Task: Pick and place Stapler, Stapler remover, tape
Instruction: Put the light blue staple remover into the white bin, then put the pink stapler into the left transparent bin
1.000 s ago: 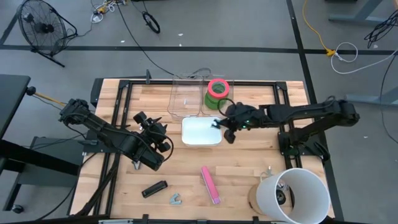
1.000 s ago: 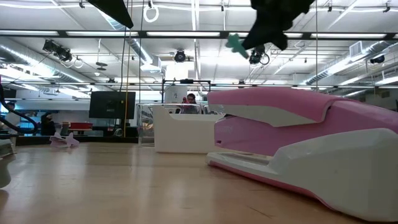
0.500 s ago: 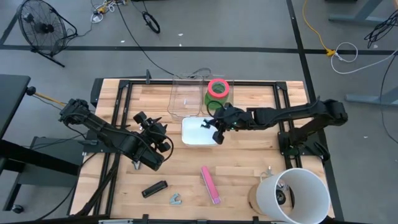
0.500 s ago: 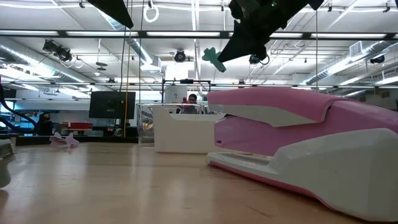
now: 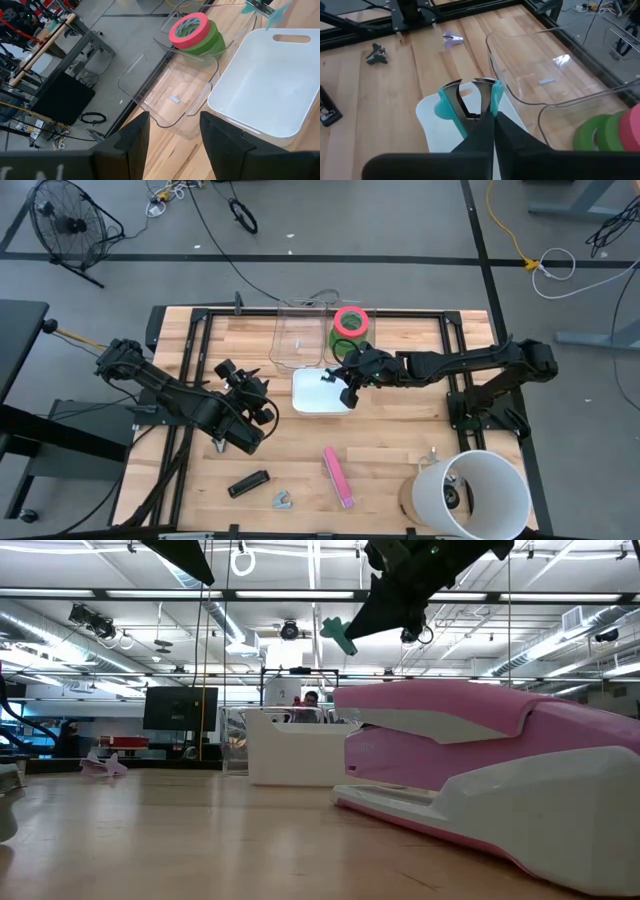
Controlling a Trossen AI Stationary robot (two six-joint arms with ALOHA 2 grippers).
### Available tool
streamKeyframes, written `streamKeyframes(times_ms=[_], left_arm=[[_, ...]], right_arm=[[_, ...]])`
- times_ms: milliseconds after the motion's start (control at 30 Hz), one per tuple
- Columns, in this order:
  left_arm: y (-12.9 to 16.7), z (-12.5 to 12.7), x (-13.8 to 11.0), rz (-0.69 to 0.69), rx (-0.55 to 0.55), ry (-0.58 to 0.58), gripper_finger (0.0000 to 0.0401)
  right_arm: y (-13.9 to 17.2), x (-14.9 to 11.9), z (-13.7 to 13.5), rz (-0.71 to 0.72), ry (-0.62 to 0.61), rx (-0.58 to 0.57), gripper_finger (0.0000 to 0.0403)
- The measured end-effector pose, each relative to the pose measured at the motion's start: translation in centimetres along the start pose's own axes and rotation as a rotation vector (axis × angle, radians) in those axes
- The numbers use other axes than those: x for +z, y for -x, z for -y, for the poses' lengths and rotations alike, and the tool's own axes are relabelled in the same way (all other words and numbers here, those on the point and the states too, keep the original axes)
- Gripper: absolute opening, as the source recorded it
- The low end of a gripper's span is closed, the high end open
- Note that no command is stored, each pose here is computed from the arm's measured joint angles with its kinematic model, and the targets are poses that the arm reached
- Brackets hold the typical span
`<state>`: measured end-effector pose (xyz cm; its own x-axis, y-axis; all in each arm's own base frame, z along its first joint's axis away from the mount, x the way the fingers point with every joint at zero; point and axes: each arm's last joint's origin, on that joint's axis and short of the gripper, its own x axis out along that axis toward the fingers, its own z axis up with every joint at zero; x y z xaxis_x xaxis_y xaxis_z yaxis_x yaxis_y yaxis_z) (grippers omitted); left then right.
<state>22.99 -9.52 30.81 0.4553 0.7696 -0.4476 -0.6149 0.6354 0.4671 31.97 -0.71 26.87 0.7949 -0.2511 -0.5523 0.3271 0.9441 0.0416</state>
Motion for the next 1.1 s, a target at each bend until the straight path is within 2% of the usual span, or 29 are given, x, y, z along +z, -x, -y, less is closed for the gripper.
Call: streamKeyframes(times_ms=[500,567,833,1100], left_arm=[[0.0,0.0,0.0,0.000,0.000,0.001,0.0179],[0.0,0.0,0.0,0.000,0.000,0.002,0.0179],[0.0,0.0,0.0,0.000,0.000,-0.002,0.0179],[0.0,0.0,0.0,0.000,0.000,-0.003,0.0179]], right_arm=[[0.0,0.1,-0.1,0.008,0.009,0.020,0.0055],[0.0,0.1,-0.4,0.006,0.008,0.073,0.0063],[0.8,-0.7,-3.0,-0.113,-0.024,0.439,0.0107],[2.5,-2.8,-7.1,-0.222,-0.006,0.514,0.0150]])
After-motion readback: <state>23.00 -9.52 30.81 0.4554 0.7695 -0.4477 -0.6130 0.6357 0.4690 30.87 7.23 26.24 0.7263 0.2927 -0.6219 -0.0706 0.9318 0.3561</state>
